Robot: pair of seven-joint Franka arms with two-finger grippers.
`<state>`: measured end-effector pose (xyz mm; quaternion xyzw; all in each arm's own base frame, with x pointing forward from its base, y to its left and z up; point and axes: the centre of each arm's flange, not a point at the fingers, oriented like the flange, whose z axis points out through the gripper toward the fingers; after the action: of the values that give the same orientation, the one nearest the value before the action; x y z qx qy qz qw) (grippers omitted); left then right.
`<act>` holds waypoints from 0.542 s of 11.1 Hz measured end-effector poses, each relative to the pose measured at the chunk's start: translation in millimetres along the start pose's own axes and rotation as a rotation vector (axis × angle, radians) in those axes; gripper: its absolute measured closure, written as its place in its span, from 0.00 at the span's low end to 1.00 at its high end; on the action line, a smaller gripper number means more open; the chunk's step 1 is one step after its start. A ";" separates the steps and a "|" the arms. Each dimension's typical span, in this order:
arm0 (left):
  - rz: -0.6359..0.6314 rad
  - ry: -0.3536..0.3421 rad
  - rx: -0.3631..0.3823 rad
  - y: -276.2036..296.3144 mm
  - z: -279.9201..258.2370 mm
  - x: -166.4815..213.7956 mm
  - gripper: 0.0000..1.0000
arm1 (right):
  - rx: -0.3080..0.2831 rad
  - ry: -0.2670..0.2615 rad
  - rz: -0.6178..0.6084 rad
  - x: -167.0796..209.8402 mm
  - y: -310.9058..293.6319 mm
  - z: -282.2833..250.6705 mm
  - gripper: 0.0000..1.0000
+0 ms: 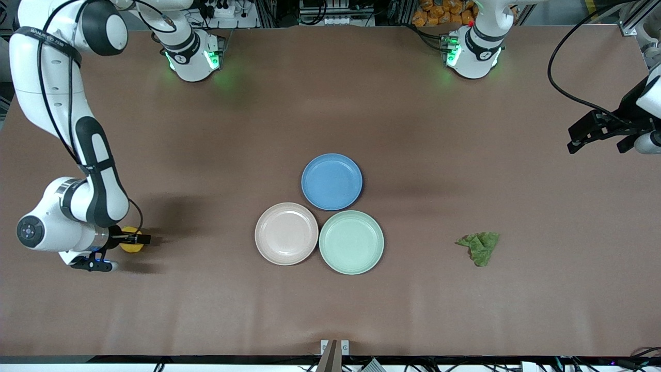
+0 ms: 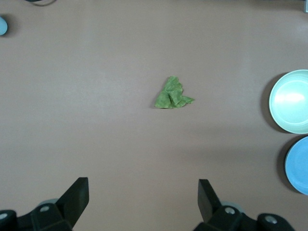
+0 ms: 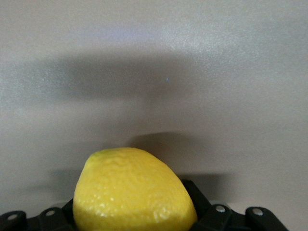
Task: Pick lemon and lettuce from plates
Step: 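Lower the lemon onto the table beside the right arm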
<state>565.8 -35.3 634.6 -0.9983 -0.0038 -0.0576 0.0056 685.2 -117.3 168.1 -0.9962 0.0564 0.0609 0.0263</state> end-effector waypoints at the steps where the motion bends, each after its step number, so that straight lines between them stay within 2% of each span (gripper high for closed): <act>1: -0.013 -0.001 0.000 0.2 0.1 -0.1 0.00 | -0.001 0.008 0.002 -3.6 0.6 0.5 0.23; 6: -0.026 -0.007 0.000 1.8 1.1 -0.6 0.00 | 0.002 -0.010 0.011 -18.1 4.0 2.0 0.23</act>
<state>565.3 -37.1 633.5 -0.9984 -0.0166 -0.0540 0.0050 666.6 -119.2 168.2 -0.9955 0.0619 0.0658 0.0274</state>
